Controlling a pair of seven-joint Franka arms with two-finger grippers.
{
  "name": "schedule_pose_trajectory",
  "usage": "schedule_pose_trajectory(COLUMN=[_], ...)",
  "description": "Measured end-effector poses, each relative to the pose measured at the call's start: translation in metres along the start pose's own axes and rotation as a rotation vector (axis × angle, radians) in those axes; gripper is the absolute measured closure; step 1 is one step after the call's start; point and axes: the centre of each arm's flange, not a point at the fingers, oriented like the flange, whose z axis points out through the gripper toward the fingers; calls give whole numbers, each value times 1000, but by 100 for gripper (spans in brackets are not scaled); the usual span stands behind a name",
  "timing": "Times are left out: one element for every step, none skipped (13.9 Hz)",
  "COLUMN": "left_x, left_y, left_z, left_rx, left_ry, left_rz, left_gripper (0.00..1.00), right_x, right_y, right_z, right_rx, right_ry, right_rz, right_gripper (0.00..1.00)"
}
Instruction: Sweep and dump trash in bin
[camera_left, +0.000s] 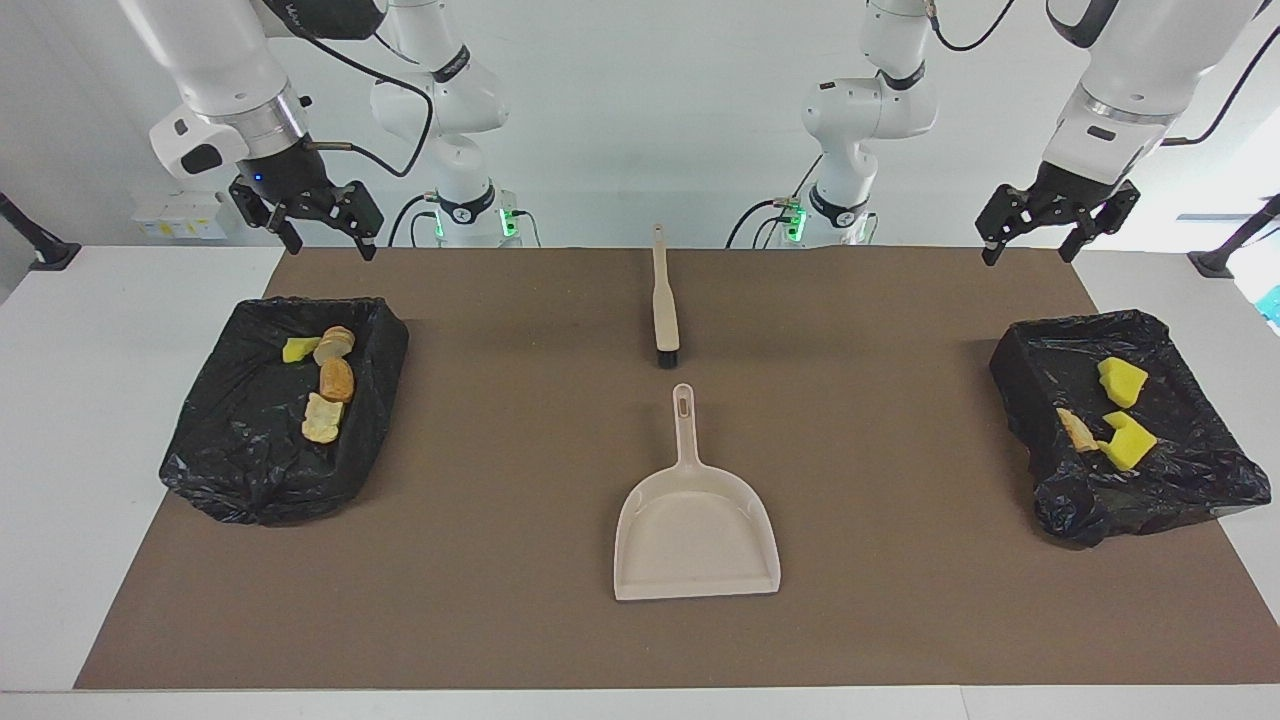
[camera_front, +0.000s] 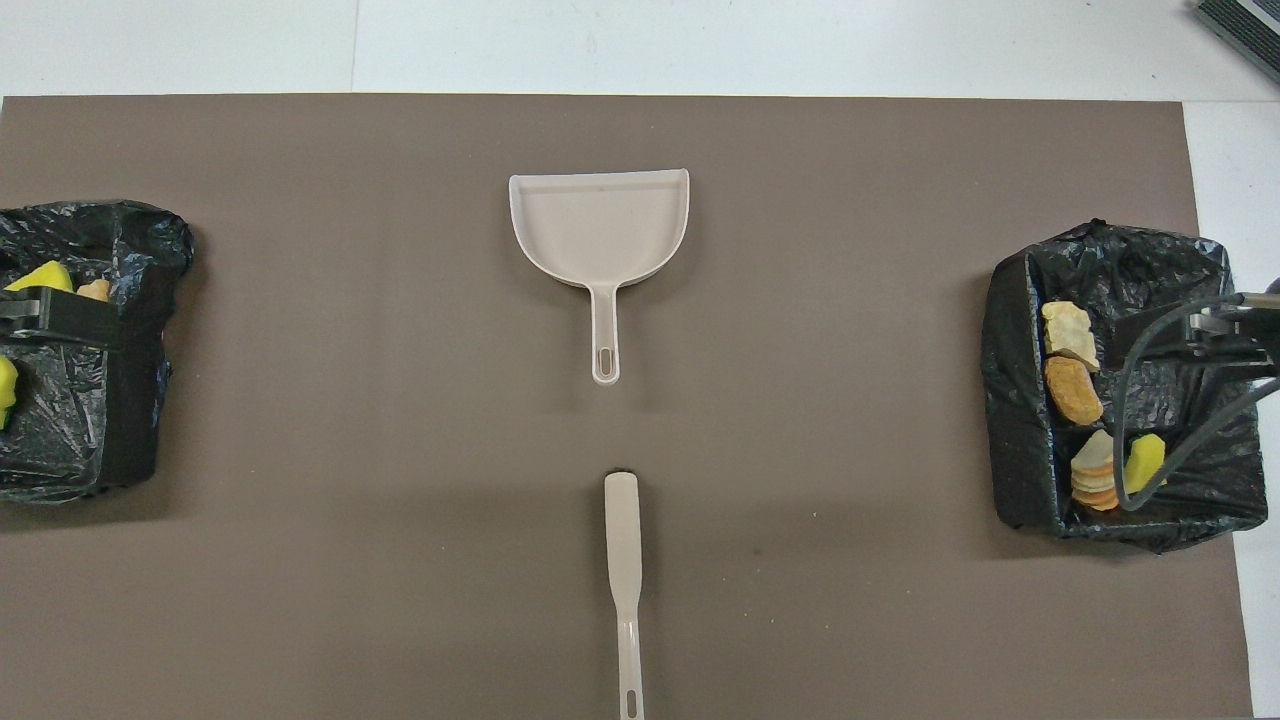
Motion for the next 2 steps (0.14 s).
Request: schedule_pose_trajectory(left_x=[0,0], left_y=[0,0], left_z=[0,0], left_rx=[0,0], left_ry=[-1,-2], left_rz=[0,1], left_gripper=[0,0], right_x=[0,0], right_y=[0,0], right_z=[0,0], right_rx=[0,0], right_ry=[0,0], right_rz=[0,0], right_gripper=[0,0])
